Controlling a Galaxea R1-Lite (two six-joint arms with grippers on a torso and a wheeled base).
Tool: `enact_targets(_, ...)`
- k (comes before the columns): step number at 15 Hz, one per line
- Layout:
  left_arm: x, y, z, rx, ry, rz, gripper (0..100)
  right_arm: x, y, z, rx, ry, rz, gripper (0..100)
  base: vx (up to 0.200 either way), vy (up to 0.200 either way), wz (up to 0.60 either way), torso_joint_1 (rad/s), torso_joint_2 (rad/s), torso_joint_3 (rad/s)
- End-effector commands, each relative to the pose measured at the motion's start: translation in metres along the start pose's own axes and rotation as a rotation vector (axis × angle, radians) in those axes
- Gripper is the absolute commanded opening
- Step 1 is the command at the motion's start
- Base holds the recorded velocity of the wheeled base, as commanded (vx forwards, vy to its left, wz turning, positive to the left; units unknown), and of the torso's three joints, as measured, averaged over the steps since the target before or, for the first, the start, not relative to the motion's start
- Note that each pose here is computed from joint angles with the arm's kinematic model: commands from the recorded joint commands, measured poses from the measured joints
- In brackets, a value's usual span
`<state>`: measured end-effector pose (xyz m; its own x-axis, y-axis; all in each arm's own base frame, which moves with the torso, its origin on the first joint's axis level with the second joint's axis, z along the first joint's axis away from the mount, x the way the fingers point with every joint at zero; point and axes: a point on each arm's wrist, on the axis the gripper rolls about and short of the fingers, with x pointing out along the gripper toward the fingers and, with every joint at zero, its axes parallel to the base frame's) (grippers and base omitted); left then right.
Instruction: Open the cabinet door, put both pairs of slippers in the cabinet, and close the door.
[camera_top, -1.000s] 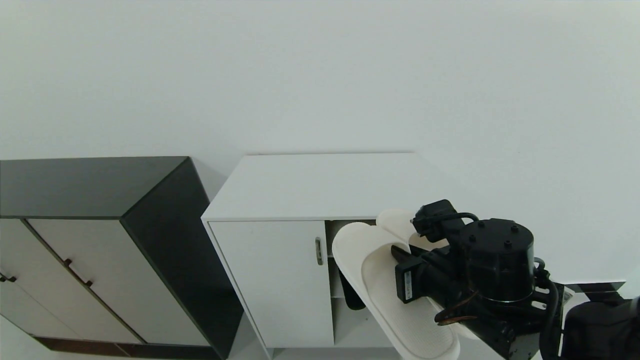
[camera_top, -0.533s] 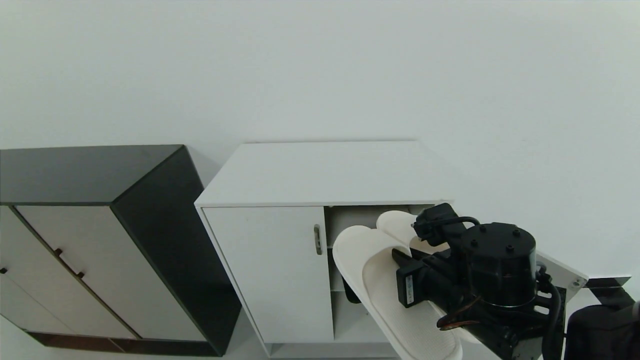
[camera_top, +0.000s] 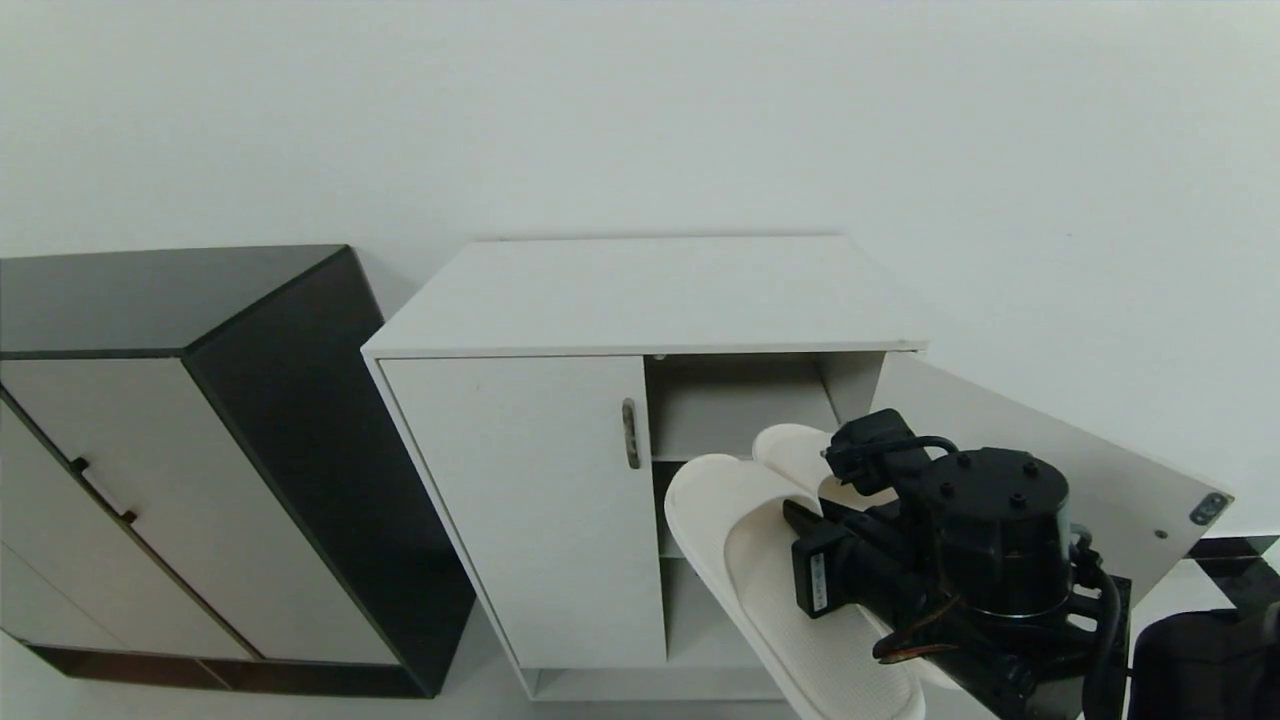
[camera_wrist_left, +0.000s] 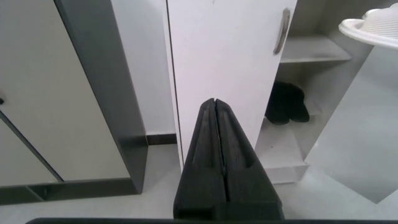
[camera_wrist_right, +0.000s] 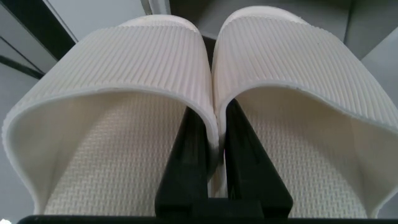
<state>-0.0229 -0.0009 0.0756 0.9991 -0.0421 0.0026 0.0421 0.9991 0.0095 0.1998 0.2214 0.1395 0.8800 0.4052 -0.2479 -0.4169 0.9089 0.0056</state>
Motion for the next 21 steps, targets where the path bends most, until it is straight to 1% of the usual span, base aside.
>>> enact_targets(1, 0.0001, 0.0, 0.0001, 0.0, 0.001, -0.001, 0, 0.0008, 0.0, -0.0007, 0.0, 0.002, -0.001, 0, 0.0, 0.0, 0.0, -0.198, 0.52, 0.315)
enact_targets(12, 0.0001, 0.0, 0.0001, 0.0, 0.001, -0.001, 0, 0.0012, -0.0002, -0.0035, -0.005, 0.012, -0.003, 0, 0.0, 0.0, 0.0, -0.166, 0.49, 0.322)
enact_targets(17, 0.0001, 0.0, 0.0001, 0.0, 0.001, -0.001, 0, 0.0023, 0.0, -0.0055, -0.006, 0.019, -0.003, 0, 0.0, 0.0, 0.0, -0.096, 0.46, 0.35)
enact_targets(21, 0.0001, 0.0, 0.0001, 0.0, 0.001, -0.001, 0, 0.0053, 0.0005, -0.0084, -0.007, 0.02, -0.007, 0, 0.0, 0.0, 0.0, -0.034, 0.42, 0.384)
